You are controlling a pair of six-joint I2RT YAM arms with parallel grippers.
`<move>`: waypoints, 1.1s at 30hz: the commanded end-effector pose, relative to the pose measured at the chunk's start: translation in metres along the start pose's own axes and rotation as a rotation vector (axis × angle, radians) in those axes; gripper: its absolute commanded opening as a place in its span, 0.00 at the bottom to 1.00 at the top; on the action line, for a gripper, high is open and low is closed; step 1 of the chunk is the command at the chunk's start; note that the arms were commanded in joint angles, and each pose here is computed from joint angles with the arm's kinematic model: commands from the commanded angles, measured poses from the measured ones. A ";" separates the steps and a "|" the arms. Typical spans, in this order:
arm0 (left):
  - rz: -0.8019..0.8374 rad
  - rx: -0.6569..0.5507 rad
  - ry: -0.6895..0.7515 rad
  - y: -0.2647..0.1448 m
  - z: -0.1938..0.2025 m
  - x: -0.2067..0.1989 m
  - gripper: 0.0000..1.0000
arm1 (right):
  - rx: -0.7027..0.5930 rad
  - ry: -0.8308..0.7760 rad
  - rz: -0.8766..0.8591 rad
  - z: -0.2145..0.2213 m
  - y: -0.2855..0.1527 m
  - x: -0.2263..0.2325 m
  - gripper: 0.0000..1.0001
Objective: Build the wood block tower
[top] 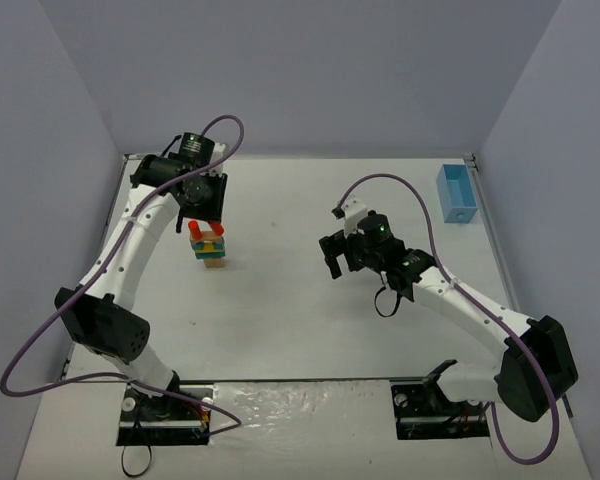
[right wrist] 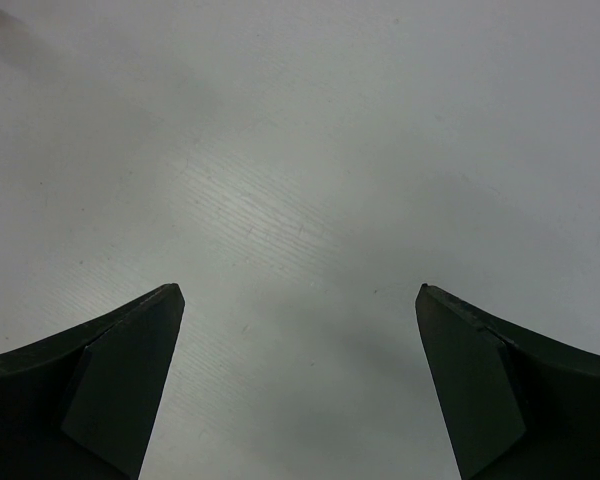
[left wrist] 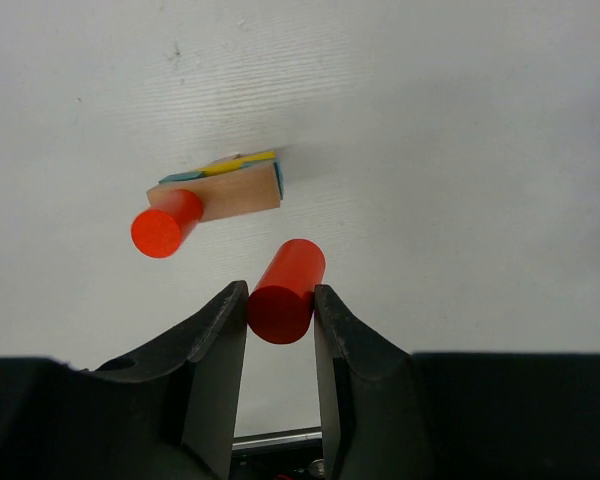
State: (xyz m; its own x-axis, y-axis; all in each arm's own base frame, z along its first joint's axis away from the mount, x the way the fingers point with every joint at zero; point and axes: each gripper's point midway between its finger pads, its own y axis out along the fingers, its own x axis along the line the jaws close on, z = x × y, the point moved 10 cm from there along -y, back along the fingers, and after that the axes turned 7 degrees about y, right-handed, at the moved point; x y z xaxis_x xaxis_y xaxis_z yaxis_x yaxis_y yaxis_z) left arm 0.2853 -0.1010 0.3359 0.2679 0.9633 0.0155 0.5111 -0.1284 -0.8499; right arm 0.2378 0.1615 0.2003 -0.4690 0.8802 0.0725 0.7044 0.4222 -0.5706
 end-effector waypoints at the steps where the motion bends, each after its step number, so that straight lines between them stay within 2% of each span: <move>1: -0.031 -0.033 0.022 -0.006 -0.010 0.009 0.00 | -0.057 0.026 0.028 -0.010 0.003 -0.003 1.00; 13: -0.109 0.009 0.014 0.011 -0.011 0.015 0.00 | -0.021 0.031 0.022 -0.006 0.013 -0.006 1.00; 33: -0.132 0.043 0.007 0.030 -0.014 0.015 0.00 | -0.014 0.042 0.019 -0.004 0.014 -0.009 1.00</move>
State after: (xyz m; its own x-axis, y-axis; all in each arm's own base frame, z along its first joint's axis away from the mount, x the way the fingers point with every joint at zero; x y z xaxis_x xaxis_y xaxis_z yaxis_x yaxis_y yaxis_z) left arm 0.3162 -0.0954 0.3030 0.2264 0.9672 0.1149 0.4461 0.0019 -0.8950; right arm 0.2464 0.1573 0.1851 -0.4393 0.8954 0.0732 0.6872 0.3874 -0.6146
